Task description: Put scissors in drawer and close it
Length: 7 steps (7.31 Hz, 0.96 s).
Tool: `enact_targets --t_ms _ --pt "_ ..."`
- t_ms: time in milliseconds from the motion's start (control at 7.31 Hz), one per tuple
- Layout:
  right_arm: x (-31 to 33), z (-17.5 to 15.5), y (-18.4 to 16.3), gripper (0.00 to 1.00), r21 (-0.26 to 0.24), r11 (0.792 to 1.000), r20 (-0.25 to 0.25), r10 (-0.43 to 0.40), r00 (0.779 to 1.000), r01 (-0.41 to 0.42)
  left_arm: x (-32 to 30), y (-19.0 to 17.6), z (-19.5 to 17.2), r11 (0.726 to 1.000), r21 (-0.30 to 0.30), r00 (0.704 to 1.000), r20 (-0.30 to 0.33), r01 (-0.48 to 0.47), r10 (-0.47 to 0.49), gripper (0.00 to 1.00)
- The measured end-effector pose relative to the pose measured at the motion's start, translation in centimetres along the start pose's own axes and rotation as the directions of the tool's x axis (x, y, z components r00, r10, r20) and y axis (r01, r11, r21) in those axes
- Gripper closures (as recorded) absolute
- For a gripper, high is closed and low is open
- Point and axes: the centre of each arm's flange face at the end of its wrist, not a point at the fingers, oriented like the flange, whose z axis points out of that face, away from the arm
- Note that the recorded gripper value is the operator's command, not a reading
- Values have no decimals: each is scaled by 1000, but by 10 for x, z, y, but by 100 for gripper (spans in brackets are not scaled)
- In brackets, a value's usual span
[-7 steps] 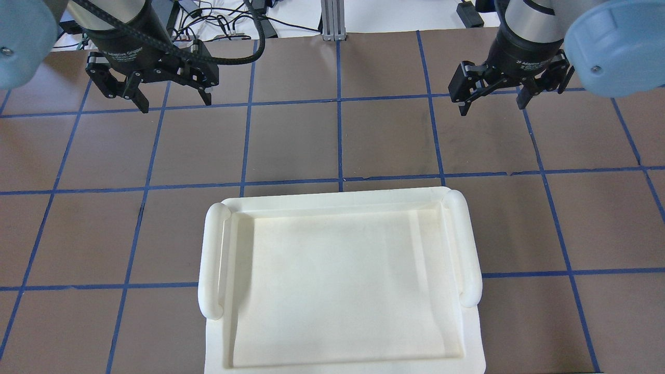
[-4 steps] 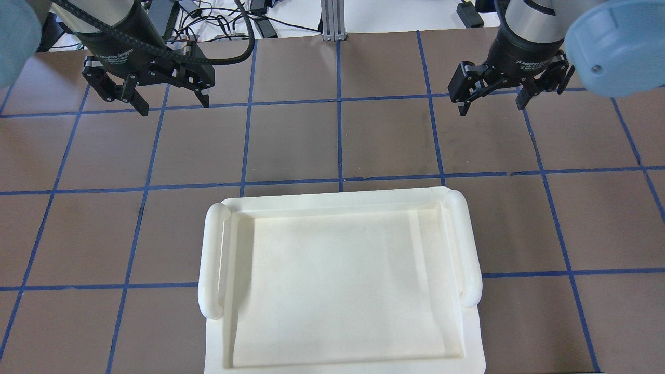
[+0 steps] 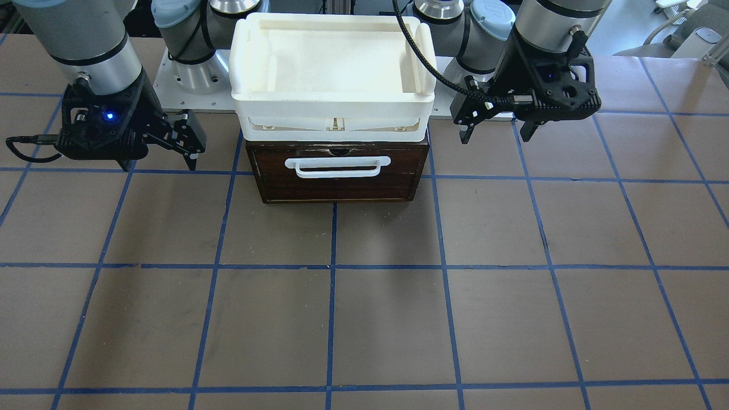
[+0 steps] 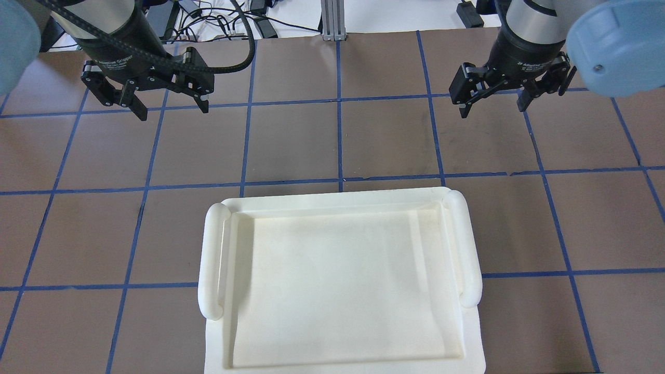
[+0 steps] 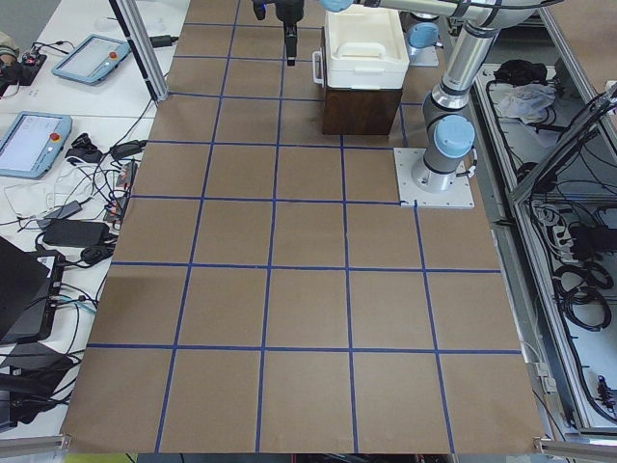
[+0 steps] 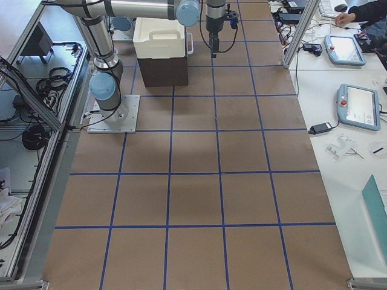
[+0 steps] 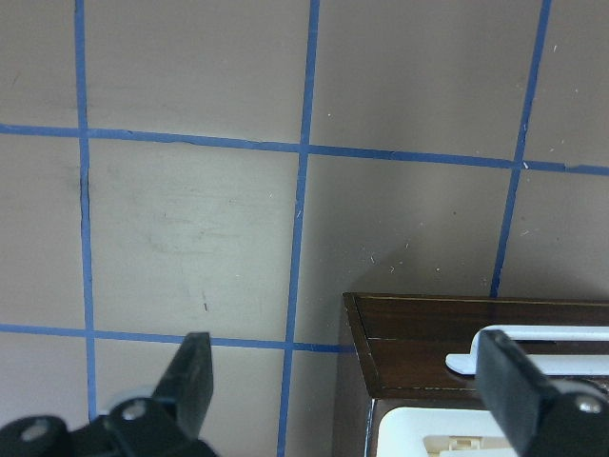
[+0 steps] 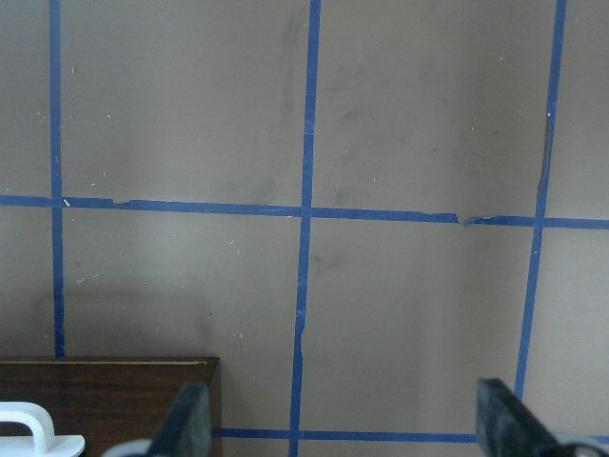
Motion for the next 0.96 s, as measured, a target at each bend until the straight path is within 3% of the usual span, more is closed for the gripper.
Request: enact_targets --t_ms 958 --pt "0 0 0 0 -2 1000 -1 -1 1000 1 1 6 2 1000 -3 1000 9 -28 28 0"
